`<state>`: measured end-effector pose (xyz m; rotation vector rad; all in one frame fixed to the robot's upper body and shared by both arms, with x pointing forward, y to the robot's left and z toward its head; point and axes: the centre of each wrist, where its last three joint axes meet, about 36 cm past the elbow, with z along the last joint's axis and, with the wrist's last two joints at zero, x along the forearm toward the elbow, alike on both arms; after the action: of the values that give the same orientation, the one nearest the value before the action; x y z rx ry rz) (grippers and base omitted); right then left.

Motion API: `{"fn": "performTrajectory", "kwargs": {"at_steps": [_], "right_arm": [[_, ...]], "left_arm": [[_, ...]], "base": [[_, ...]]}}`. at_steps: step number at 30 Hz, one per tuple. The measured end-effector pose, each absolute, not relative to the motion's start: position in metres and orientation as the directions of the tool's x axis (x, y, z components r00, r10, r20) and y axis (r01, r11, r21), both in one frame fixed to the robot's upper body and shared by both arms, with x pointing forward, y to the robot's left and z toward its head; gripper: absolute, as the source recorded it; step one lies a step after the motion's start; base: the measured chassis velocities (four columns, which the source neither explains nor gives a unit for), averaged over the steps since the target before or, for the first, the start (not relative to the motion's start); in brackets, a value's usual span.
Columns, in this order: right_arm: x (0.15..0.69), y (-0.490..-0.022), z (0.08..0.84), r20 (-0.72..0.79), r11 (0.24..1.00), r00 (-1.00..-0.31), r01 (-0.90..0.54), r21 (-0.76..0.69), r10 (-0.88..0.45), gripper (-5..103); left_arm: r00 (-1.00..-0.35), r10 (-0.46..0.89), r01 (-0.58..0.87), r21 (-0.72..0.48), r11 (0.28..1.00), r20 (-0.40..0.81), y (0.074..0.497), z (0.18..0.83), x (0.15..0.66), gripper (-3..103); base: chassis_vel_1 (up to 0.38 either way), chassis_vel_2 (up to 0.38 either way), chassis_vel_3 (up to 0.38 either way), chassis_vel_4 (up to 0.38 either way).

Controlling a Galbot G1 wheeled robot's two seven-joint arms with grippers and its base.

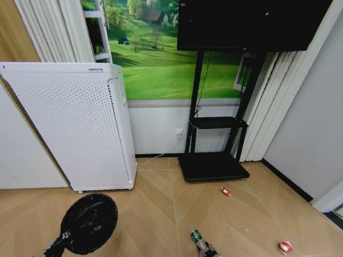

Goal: Pick up the trash bin and place the garbage on the floor into it.

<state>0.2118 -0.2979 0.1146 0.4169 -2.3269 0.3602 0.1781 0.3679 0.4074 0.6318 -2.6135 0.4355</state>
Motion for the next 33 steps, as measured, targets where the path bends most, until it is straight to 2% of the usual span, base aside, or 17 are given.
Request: {"fn": "performTrajectory", "kwargs": {"at_steps": [6,8,9,13,17,19,25,27,33], "right_arm": [[0.208,-0.297,0.117,0.694,0.918,-0.692,-0.38,-0.115,-0.2,29],[0.217,-0.309,0.135,0.629,0.927,-0.737,-0.369,-0.07,-0.246,24],[0.217,-0.309,0.135,0.629,0.927,-0.737,-0.369,-0.07,-0.246,24],[0.241,-0.362,0.194,0.507,0.93,-0.824,-0.351,-0.105,-0.254,23],[0.252,-0.376,0.219,0.45,0.936,-0.858,-0.332,-0.117,-0.248,23],[0.272,-0.385,0.255,0.355,0.931,-0.894,-0.339,-0.137,-0.274,23],[0.293,-0.376,0.304,0.219,0.916,-0.903,-0.394,-0.074,-0.37,23],[0.303,-0.359,0.323,0.158,0.897,-0.891,-0.439,-0.05,-0.427,23],[0.305,-0.321,0.35,0.085,0.867,-0.864,-0.499,-0.018,-0.496,23]], "left_arm": [[-0.808,-0.353,-0.496,-0.222,0.839,0.471,0.366,0.405,0.18,3],[-0.795,-0.324,-0.504,-0.262,0.823,0.513,0.361,0.401,0.188,3],[-0.795,-0.324,-0.504,-0.262,0.823,0.513,0.361,0.401,0.188,3],[-0.778,-0.242,-0.497,-0.332,0.802,0.58,0.354,0.395,0.205,3],[-0.767,-0.226,-0.495,-0.33,0.804,0.6,0.357,0.388,0.212,3],[-0.762,-0.198,-0.485,-0.341,0.805,0.616,0.364,0.384,0.213,3],[-0.794,-0.138,-0.404,-0.344,0.848,0.592,0.384,0.381,0.229,3],[-0.81,-0.099,-0.384,-0.395,0.835,0.578,0.385,0.384,0.25,3],[-0.83,-0.01,-0.305,-0.44,0.845,0.557,0.369,0.379,0.307,3]], "base": [[0.0,0.0,0.0,0.0],[0.0,0.0,0.0,0.0],[0.0,0.0,0.0,0.0],[0.0,0.0,0.0,0.0],[0.0,0.0,0.0,0.0],[0.0,0.0,0.0,0.0],[0.0,0.0,0.0,0.0],[0.0,0.0,0.0,0.0],[0.0,0.0,0.0,0.0]]}}
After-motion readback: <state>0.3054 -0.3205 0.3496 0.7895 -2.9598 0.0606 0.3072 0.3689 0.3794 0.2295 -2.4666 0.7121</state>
